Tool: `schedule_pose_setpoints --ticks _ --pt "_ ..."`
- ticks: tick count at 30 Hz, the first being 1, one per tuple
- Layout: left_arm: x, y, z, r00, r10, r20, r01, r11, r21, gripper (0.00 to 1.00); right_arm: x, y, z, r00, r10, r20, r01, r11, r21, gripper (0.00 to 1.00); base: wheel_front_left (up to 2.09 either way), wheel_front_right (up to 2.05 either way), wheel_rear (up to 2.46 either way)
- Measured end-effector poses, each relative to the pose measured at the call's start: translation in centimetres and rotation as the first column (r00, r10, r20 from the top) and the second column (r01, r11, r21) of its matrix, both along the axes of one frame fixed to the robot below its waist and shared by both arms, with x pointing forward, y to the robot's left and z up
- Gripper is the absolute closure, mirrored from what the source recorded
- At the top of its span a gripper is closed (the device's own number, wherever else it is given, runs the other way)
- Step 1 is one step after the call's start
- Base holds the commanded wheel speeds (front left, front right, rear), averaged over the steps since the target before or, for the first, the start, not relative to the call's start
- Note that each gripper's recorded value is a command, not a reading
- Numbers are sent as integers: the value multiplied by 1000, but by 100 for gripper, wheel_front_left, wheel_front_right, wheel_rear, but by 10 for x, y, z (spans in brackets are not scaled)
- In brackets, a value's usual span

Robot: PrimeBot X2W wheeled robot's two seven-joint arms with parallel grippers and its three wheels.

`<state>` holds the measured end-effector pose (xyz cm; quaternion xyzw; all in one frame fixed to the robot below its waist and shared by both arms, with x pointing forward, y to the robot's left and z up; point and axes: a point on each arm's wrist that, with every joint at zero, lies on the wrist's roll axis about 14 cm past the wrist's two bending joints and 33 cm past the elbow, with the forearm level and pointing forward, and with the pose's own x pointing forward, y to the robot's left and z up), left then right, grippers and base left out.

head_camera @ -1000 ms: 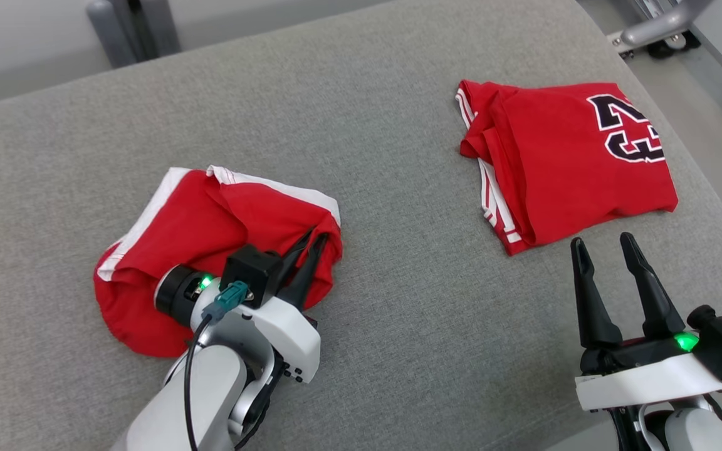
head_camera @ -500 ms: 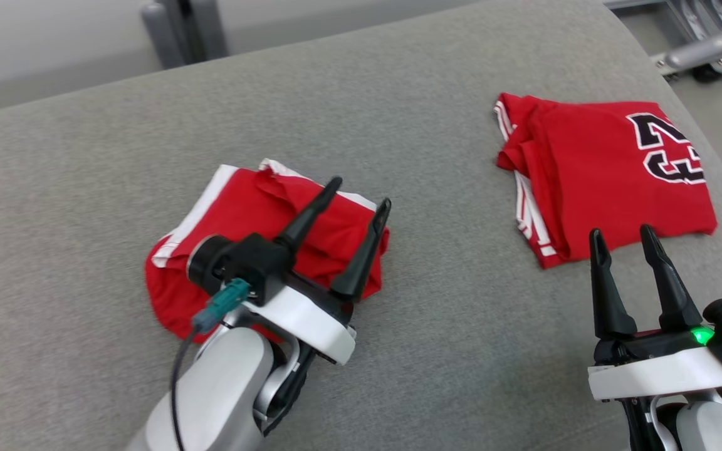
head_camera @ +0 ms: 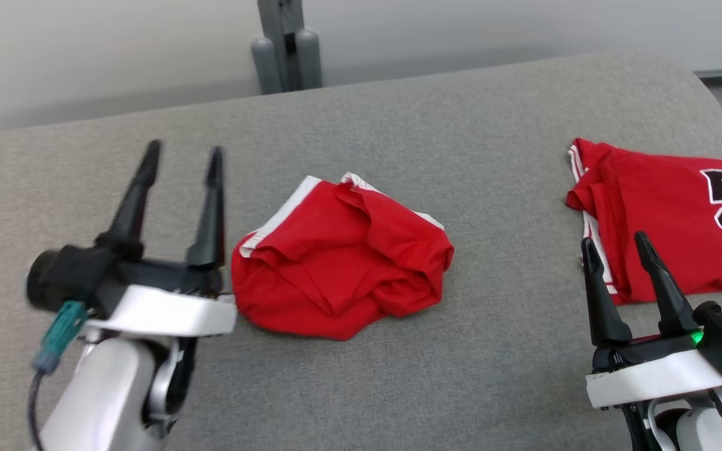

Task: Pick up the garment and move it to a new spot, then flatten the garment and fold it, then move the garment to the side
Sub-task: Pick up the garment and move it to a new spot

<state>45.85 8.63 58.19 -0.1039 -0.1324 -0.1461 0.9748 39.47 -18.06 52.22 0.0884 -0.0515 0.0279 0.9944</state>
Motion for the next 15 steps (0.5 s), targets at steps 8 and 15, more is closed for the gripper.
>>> schedule_pose_setpoints --ticks 8,15 --pt "-38 59 -15 987 158 -23 -155 983 100 0 -10 14 3 999 45 -15 -46 998 -33 0 0 0 0" --pt "-69 74 -29 971 216 -98 -202 970 136 0 -19 17 3 998 55 -34 -56 998 -38 0 0 0 0"
